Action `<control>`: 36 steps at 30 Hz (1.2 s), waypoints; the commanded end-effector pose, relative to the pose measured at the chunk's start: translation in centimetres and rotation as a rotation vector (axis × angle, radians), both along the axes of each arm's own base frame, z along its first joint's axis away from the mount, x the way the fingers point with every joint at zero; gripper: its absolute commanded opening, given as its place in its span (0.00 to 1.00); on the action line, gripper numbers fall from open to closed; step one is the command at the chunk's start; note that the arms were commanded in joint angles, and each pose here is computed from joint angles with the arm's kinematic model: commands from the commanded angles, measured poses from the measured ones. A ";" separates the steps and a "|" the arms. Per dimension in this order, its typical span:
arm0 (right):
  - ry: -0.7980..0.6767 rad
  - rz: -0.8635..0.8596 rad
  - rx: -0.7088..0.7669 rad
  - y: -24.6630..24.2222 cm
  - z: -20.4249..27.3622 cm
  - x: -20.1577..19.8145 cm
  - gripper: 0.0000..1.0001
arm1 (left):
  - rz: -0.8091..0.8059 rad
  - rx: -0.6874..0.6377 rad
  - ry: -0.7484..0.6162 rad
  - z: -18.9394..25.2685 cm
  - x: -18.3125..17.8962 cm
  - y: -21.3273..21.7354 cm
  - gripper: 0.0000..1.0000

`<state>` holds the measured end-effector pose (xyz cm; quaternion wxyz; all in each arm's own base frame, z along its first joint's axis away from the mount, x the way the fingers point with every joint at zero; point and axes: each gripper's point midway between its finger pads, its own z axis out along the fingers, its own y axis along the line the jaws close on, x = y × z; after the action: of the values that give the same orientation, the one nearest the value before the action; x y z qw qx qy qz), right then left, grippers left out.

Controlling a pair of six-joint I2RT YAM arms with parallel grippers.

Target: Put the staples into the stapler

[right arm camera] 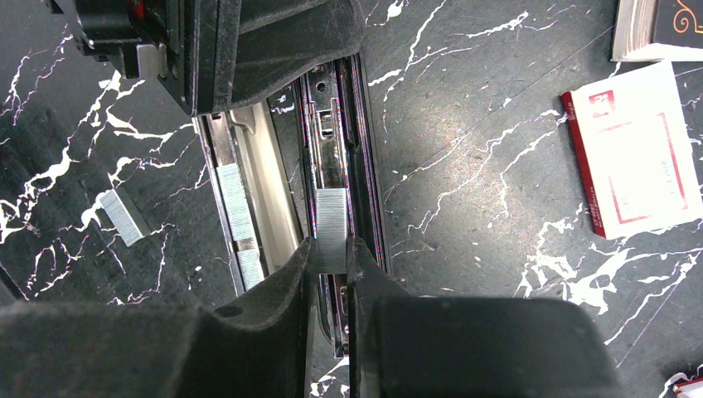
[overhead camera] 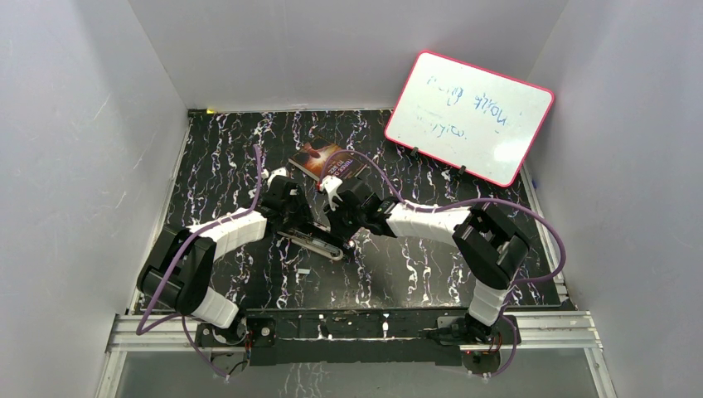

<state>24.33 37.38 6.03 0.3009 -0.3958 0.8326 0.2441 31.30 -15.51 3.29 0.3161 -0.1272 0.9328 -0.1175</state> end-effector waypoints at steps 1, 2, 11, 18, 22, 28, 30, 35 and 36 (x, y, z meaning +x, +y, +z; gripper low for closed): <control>0.028 -0.004 -0.115 -1.9 -1.9 -0.6 0.03 | -0.015 0.053 0.044 -0.5 -1.4 0.9 0.57; 0.029 -0.001 -0.115 -1.9 -1.9 -0.7 0.04 | -0.014 0.052 0.043 -0.5 -1.4 0.9 0.57; 0.051 0.037 -0.043 -0.7 -0.9 -1.4 0.15 | -0.016 0.052 0.044 -0.5 -1.4 0.8 0.57; 0.051 0.040 -0.031 -0.5 -0.7 -1.4 0.20 | -0.016 0.051 0.044 -0.5 -1.4 0.8 0.57; 0.046 0.039 -0.022 -0.4 -0.5 -1.4 0.22 | -0.017 0.053 0.044 -0.5 -1.5 0.8 0.57; 0.044 0.036 -0.010 -0.3 -0.2 -1.4 0.22 | -0.017 0.053 0.042 -0.5 -1.5 0.9 0.58; 0.045 0.036 -0.008 -0.3 -0.2 -1.4 0.22 | -0.017 0.052 0.043 -0.5 -1.5 0.8 0.58; 0.044 0.037 -0.003 -0.2 -0.2 -1.4 0.09 | -0.018 0.054 0.044 -0.5 -1.4 0.8 0.58; 0.042 0.036 -0.001 -0.2 0.0 -1.4 0.07 | -0.018 0.052 0.043 -0.4 -1.4 0.8 0.58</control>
<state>23.85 37.68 6.12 0.2942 -0.4021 0.8283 0.2562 31.27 -15.52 3.27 0.3166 -0.1233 0.9333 -0.1160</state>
